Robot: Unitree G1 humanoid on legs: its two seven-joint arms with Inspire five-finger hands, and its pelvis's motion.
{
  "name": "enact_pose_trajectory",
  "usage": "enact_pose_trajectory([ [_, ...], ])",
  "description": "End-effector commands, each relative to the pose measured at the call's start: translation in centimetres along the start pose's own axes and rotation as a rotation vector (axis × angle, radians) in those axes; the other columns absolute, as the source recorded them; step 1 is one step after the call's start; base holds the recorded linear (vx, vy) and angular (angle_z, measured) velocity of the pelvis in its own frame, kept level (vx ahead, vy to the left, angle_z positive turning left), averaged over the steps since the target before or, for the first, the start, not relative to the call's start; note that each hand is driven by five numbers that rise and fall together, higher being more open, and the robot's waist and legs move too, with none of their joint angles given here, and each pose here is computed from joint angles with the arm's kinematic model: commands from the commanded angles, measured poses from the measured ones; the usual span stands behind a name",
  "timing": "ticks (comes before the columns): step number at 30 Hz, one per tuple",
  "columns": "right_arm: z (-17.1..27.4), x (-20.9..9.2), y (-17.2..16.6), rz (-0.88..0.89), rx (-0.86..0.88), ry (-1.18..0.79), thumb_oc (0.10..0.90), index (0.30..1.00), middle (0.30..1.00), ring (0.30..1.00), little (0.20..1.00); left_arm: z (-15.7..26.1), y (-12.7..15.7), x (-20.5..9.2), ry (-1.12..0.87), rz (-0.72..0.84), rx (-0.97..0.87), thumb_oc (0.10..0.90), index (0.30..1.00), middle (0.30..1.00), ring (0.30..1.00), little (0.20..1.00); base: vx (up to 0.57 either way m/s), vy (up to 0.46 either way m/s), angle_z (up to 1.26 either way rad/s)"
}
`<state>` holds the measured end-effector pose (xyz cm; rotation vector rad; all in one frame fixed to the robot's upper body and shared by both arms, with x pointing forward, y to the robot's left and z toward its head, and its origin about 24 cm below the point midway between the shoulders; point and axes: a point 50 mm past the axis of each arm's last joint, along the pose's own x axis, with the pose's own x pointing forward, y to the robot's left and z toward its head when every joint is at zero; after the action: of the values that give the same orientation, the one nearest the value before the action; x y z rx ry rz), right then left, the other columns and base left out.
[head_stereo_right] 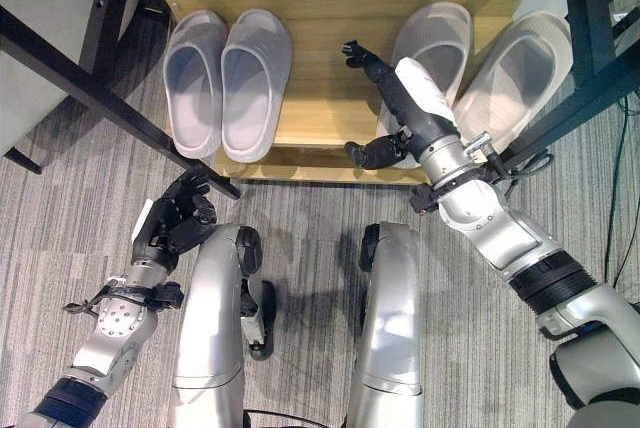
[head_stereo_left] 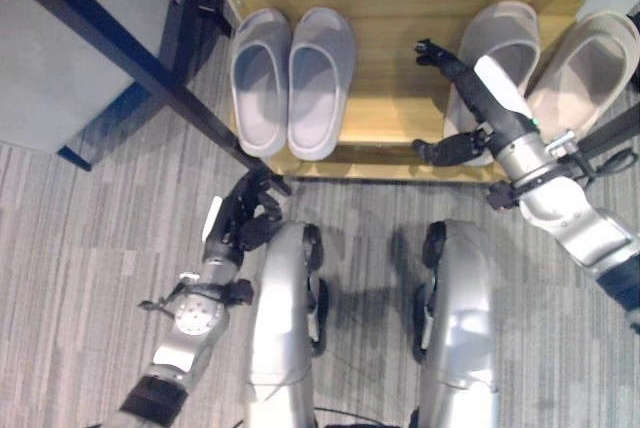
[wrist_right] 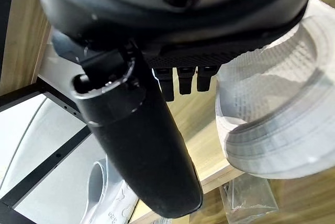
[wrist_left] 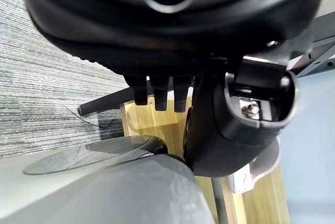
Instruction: Arrange the slippers neatly on the shoe rack.
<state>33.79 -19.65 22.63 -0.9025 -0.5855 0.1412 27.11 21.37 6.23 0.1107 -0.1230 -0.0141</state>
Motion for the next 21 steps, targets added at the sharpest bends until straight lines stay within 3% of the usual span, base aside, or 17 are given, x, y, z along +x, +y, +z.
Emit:
enact_pose_trajectory([
  [1, 1.9, 0.8, -6.0, -0.226, -0.043, -0.099, 0.8, 0.9, 0.9, 0.9, 0.9, -5.9, 0.6, -6.2, 0.299, -0.067, 0.125, 0.8, 0.9, 0.9, 0.9, 0.9, 0.0, 0.0, 0.0],
  [13, 6.0, 0.8, -6.1, -0.311, 0.097, -0.302, 0.8, 0.9, 0.9, 0.9, 0.9, -5.7, 0.6, -5.8, 0.287, -0.045, 0.109, 0.8, 0.9, 0.9, 0.9, 0.9, 0.0, 0.0, 0.0],
  [21, 9.4, -1.0, -6.0, -0.326, 0.219, -0.485, 0.8, 0.9, 0.9, 0.9, 0.9, -4.7, 1.3, -4.7, 0.223, 0.06, 0.035, 0.8, 0.9, 0.9, 0.9, 0.9, 0.0, -0.02, 0.0],
])
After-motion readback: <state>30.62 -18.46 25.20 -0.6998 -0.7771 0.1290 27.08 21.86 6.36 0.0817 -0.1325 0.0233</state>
